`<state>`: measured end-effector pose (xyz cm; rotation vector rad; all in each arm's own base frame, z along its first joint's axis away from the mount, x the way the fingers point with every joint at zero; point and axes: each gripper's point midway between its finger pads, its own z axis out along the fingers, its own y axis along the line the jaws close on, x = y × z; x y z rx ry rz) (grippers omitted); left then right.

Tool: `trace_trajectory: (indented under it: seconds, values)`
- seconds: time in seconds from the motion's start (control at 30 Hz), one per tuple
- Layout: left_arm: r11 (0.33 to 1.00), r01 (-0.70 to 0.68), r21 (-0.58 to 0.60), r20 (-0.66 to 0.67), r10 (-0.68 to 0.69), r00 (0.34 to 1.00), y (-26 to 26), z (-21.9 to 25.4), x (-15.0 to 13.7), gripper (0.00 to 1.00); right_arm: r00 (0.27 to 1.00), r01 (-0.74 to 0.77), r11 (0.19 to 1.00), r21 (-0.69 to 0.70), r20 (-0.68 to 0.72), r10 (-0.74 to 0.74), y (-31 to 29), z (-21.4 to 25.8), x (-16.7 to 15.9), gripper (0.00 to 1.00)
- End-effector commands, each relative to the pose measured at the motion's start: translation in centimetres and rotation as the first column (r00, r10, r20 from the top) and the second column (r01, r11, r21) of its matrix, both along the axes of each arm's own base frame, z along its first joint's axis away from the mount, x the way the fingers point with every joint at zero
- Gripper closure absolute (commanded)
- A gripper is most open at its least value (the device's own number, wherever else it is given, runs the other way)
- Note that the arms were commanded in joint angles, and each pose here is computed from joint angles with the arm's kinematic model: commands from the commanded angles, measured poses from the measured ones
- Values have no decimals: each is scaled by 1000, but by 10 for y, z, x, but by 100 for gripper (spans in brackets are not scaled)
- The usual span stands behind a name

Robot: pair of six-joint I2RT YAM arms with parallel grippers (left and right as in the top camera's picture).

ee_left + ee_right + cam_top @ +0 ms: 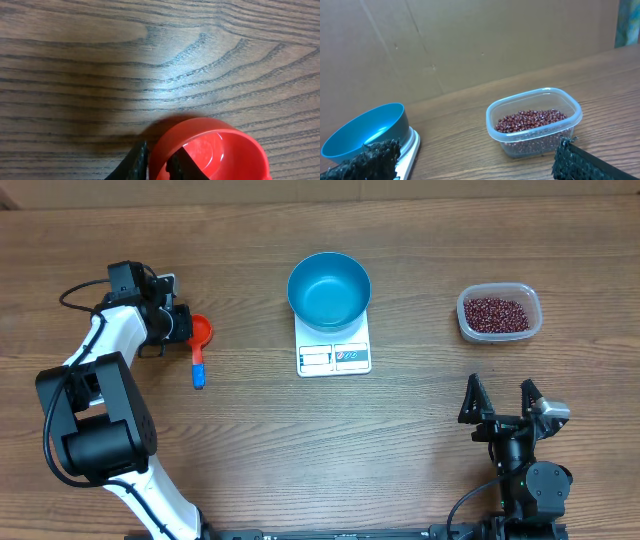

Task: Scoop item into bowl and weigh 150g on scale
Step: 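Reach the left gripper down to the red scoop and grasp its rim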

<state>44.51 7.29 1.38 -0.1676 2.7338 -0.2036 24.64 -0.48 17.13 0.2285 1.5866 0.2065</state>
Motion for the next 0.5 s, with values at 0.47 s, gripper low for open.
trace_trajectory:
  seconds: [0.47]
  values:
    - [999,-14,-41,-63,12,998,-4,-35,-2,96,1000,15,1000,-1,5,-15,-3,-2,0,0]
